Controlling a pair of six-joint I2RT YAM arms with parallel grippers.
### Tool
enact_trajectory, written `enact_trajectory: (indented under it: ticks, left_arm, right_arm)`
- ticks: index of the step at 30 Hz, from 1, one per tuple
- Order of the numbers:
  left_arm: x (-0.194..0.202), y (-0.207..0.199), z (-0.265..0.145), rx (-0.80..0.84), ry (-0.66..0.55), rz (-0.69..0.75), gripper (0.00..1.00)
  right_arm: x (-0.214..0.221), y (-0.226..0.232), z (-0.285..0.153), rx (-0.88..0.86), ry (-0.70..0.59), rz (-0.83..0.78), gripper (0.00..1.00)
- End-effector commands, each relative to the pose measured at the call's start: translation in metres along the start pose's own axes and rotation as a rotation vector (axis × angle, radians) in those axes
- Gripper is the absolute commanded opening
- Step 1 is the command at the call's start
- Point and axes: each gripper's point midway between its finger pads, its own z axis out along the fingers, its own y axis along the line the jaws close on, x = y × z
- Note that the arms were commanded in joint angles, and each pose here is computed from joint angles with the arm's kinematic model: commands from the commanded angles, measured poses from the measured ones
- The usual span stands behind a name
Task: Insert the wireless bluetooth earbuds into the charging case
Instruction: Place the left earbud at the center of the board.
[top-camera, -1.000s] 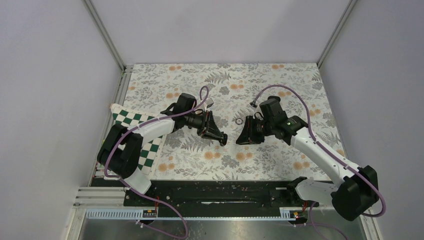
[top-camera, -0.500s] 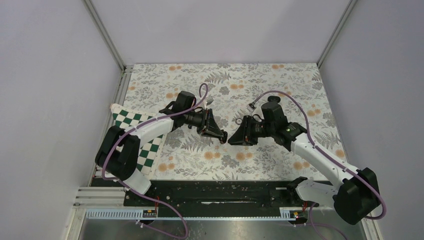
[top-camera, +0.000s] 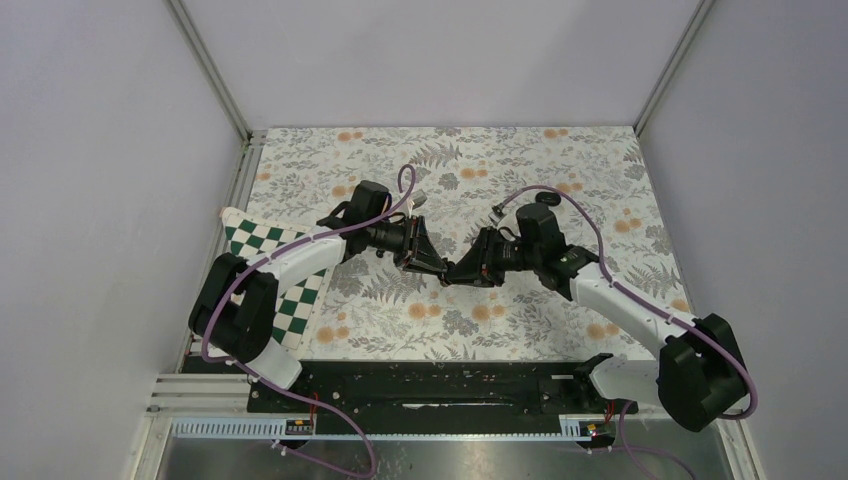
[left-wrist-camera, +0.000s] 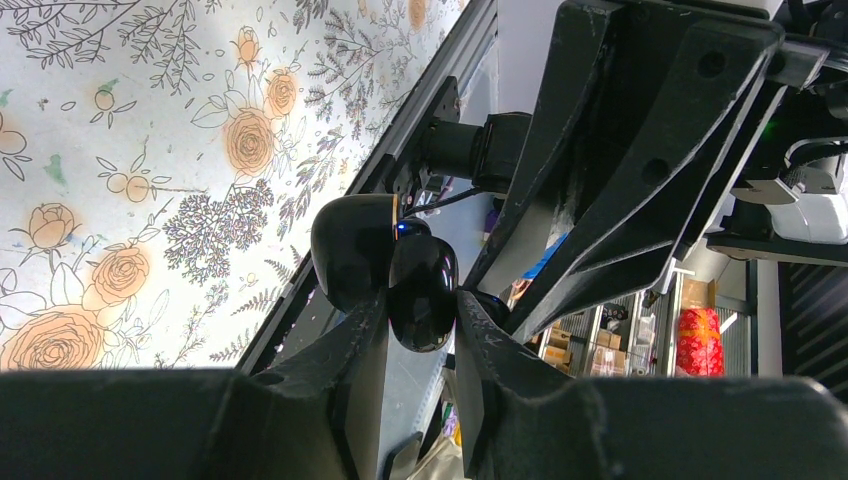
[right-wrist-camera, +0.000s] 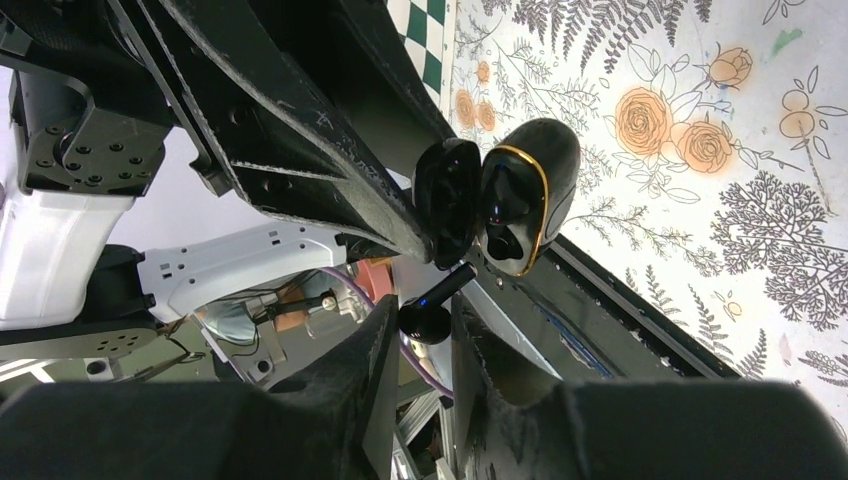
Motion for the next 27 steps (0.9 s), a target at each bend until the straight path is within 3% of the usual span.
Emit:
enact_trajectory:
  ticks: [1, 16, 27]
  left_arm:
    - [-0.01, -0.028, -0.008, 0.055, -0.024, 0.095, 0.0]
    - [-0.009, -0.035, -0.009, 0.125, -0.021, 0.082, 0.0]
    - [-0.009, -0.035, -0.009, 0.137, -0.026, 0.084, 0.0]
  right_arm:
    - [-0.004, 0.01, 0.004, -0.052, -0.001, -0.015, 0.01]
    - [-0.001, -0.005, 0.009, -0.043, -0.003, 0.021, 0.01]
    - [-0.006, 0.0, 0.014, -0.138, -0.034, 0.125, 0.0]
